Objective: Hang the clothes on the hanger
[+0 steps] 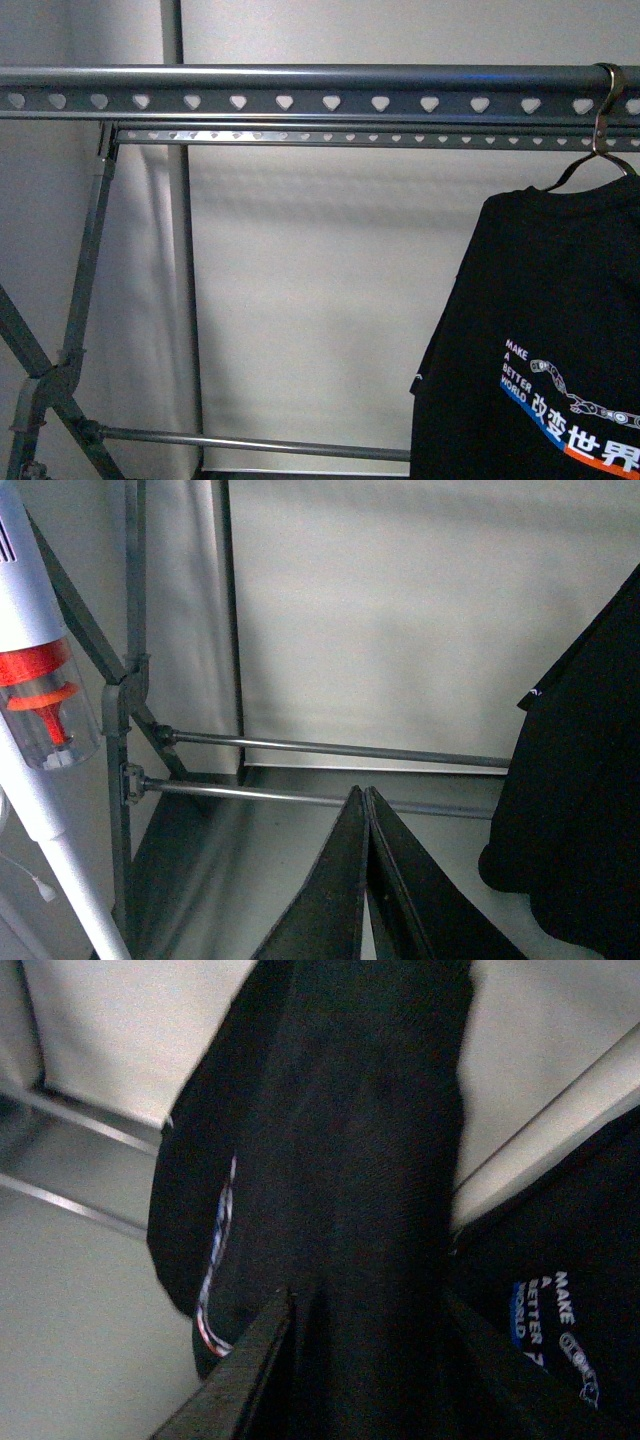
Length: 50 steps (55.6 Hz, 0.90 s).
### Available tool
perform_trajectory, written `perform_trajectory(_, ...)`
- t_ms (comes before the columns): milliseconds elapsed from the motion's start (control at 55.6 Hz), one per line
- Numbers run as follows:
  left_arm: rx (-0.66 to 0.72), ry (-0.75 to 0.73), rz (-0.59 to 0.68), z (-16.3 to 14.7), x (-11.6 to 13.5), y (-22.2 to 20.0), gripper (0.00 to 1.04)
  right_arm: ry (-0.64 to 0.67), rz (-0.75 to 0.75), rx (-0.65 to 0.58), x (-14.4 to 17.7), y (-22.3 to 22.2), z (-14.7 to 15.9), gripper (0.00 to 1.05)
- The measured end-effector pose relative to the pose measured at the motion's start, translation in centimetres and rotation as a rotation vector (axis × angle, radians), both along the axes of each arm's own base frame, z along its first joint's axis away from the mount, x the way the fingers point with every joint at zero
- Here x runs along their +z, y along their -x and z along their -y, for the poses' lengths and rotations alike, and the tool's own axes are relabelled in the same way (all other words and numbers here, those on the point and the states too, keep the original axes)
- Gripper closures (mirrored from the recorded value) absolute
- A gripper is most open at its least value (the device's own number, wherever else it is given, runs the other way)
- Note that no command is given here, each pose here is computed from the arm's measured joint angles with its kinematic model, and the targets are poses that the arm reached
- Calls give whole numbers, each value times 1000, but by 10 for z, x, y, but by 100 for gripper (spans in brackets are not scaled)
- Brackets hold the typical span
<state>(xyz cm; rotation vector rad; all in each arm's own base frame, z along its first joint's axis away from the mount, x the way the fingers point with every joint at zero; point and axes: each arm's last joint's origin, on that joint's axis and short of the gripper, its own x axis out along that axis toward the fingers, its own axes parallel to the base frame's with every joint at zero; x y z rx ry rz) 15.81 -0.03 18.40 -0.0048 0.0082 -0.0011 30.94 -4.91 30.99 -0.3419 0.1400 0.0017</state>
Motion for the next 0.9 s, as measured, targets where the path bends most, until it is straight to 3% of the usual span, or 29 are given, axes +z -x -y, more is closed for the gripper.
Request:
perform_trajectory(144, 0, 0, 3, 0, -4, 9, 101, -128, 333, 17, 28, 77, 3, 22)
perform_trajectory(216, 0, 0, 3, 0, -6, 14, 101, -228, 401, 64, 21, 121, -2, 8)
perform_trajectory(270, 0, 0, 3, 0, -7, 17, 101, -276, 442, 78, 11, 144, -7, 6)
perform_trajectory(342, 0, -1, 4, 0, -9, 20, 101, -307, 360, 35, -6, 170, -16, 17)
perform_trajectory(449, 0, -2, 15, 0, -14, 25, 101, -350, 143, -5, -63, 205, -31, 38)
perform_trajectory(629, 1, -3, 26, 0, -12, 32, 101, -342, 143, -45, -90, 212, -41, 73)
perform_trajectory(773, 2, -3, 29, 0, -11, 37, 101, -343, 135, 1, -105, 212, -49, 102)
perform_trajectory(899, 0, -3, 31, 0, -11, 42, 101, -341, 136, -3, -117, 212, -49, 102)
